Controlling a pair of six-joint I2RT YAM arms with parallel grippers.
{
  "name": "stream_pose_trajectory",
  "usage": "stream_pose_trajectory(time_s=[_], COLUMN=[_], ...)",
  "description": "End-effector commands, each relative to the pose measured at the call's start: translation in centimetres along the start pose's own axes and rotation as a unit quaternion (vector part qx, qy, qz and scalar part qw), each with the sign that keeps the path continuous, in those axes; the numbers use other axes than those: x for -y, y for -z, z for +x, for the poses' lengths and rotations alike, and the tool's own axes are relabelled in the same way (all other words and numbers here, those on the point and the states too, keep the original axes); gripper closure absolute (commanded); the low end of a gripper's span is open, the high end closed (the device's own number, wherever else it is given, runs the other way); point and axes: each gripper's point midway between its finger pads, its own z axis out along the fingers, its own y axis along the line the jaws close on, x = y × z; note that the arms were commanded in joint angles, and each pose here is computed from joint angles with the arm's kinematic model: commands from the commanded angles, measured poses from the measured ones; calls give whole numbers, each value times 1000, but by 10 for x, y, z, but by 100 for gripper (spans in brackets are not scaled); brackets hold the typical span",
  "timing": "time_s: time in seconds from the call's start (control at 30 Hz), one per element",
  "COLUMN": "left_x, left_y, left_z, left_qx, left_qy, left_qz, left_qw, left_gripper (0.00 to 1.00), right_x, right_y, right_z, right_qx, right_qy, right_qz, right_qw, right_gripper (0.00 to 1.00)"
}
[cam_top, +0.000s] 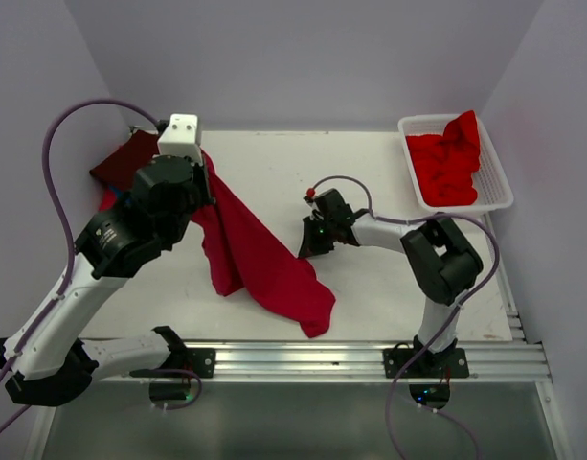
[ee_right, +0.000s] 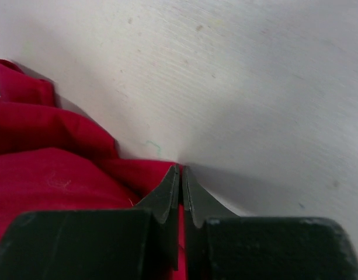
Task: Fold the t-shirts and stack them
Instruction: Flatten the tshirt out
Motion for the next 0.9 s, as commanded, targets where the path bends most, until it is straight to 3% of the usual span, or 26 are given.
stream_pose_trajectory(time_s=[0.0, 0.1, 0.23, 0.4, 0.63, 0.87], left_x=[-1, 1, 2, 4, 6, 14], left_y=[1, -2, -6, -11, -16, -27], left_z=[-7, -3, 5, 19, 34, 84], left_qx=[17, 12, 9, -1, -13, -52], left_qy=[21, 17, 17, 12, 16, 26], left_qz=[-5, -5, -6, -6, -6, 5], left_qw=[1000, 1000, 1000, 1000, 1000, 998], left_gripper=[100, 100, 100, 100, 100, 100], right_x=[12, 10, 19, 13, 22, 26], right_y=[38, 88, 168, 247, 313, 346], right_z=[-17, -43, -76, -92, -92, -89], right_qx=[52, 117, 216, 301, 375, 408], right_qy=[21, 37, 46, 46, 18, 10], right_qz=[69, 116, 211, 249, 297, 318], right_qw=[996, 986, 952, 920, 878, 856], right_gripper=[100, 100, 100, 100, 100, 100])
